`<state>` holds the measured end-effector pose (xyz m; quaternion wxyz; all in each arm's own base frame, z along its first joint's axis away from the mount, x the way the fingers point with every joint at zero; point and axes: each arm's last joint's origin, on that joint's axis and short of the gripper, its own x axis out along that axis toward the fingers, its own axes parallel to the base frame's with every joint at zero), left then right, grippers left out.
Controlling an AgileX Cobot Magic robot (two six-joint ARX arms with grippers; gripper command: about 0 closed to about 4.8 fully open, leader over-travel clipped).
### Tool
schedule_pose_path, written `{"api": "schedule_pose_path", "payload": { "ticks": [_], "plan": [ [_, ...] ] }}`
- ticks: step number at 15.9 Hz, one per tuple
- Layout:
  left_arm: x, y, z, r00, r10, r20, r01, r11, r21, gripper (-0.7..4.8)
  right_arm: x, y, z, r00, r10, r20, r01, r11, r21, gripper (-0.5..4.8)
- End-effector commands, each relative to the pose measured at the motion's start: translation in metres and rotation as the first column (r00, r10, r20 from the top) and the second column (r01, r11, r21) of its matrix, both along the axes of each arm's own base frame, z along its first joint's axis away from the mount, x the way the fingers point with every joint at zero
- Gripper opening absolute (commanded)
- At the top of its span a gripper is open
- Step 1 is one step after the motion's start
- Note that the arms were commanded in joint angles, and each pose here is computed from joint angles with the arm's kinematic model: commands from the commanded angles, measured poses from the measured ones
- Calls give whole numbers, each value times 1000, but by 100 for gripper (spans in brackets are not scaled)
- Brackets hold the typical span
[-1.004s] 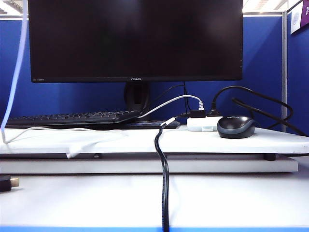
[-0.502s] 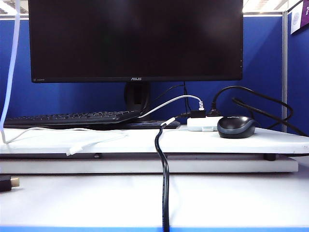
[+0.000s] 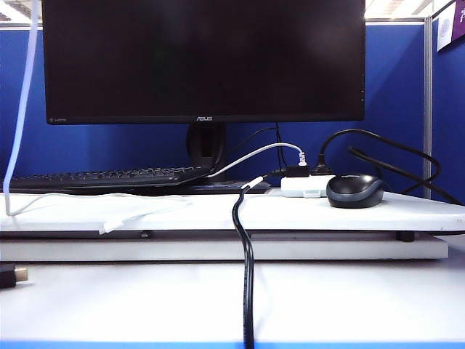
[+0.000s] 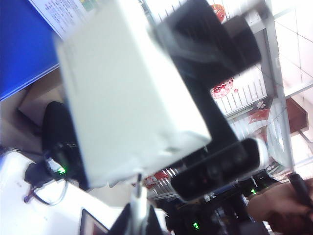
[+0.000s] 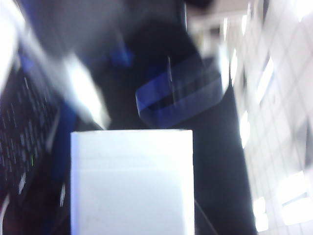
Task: Pick up the Type-C charging cable and the charging base, insert one end of the Type-C charger into the corresponding slot on the base, and finally place the plugged-in charger back on the table.
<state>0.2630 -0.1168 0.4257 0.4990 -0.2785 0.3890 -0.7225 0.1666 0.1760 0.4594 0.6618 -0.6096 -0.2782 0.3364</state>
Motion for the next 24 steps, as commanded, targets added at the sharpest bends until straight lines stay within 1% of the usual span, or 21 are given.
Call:
{"api": "schedule_pose_path", "payload": {
  "ticks": [1, 3, 5, 11, 16, 20, 24],
  "plan": [
    [-2, 0, 4, 1000, -12, 0, 12, 1000, -3, -6, -5, 0, 5, 999, 21, 39, -21, 1000, 16, -5],
    [-3, 1, 6, 1000, -12, -5, 12, 1000, 0, -6, -7, 0, 6, 999, 27, 44, -28, 1000, 15, -5],
    [-3, 1, 7, 1000, -12, -27, 12, 1000, 9, -6, -10, -2, 7, 997, 30, 73, -30, 999, -12, -5],
    [-5, 1, 8, 1000, -15, -22, 15, 1000, 6, -6, -10, -2, 8, 987, 42, 155, -32, 997, -67, -5],
    [-17, 6, 17, 1000, -13, 11, 13, 1000, -4, -6, -11, -2, 9, 985, 65, 161, -56, 997, -61, -5],
    [-18, 6, 17, 1000, -3, 13, 3, 1000, -2, -5, -11, -2, 15, 978, 51, 202, -51, 999, -9, -5],
    [-17, 5, 17, 1000, -1, 14, 1, 1000, -1, -5, -11, -2, 17, 976, 45, 214, -47, 999, 3, -5]
  ]
}}
